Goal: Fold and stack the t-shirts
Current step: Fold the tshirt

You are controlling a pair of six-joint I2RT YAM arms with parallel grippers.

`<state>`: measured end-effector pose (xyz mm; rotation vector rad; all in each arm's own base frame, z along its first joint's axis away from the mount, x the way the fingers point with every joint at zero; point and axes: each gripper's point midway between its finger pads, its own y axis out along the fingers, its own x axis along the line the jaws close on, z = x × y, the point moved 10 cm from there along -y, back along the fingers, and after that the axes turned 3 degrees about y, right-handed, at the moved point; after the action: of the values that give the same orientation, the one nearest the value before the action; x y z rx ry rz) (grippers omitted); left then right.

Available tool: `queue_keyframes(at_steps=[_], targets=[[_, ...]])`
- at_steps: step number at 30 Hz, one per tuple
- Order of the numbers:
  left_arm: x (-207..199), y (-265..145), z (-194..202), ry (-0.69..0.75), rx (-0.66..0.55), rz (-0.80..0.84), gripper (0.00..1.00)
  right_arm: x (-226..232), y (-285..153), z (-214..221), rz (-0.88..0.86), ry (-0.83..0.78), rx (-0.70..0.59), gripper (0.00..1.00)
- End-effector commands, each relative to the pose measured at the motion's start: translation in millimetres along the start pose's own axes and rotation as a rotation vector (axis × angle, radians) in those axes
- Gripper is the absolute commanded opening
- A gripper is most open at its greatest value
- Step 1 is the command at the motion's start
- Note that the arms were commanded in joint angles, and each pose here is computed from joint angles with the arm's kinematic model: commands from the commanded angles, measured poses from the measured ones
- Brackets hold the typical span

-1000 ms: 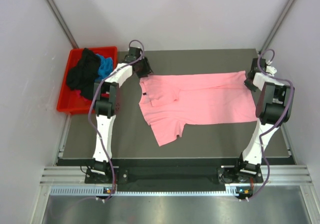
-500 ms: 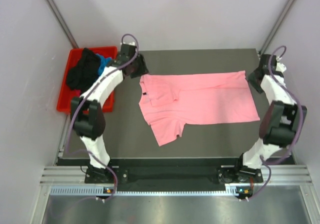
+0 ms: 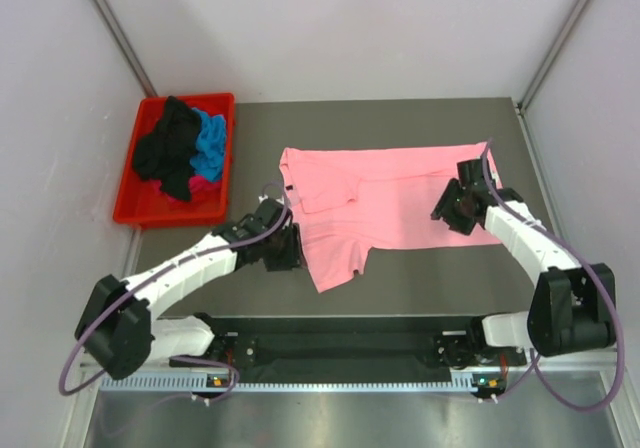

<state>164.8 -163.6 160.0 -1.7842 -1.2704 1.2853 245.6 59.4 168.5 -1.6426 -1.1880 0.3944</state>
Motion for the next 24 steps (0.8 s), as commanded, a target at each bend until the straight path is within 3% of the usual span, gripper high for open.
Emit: queue_keyframes(at_steps=[1,8,12,17,24], targets=[[-15.7,-8.5,11.5,-0.064,-0.073,0.070,0.49,-0.4,-17.0,-4.0,-0.050,0.003,-0.068,0.53],[-26.1,9.4,32.4,-0.122,-0.069,0.112,0.50,-11.5,-14.2,8.8,-0.052,0.013,-0.084,0.53],[-31.3,26.0,44.2,-0.127,-0.027,0.085,0.51,-15.7,-16.6,9.1,-0.036,0.012,-0.107,0.53],[-33.3,39.9,48.7,-0.156,-0.056,0.009,0.51,-16.5,-27.5,5.5,-0.056,0.024,-0.160,0.53],[-35.1,52.3,51.4,-0.209,-0.067,-0.048,0.45,-21.0,-34.8,-0.7,-0.004,0.021,-0.196,0.53]])
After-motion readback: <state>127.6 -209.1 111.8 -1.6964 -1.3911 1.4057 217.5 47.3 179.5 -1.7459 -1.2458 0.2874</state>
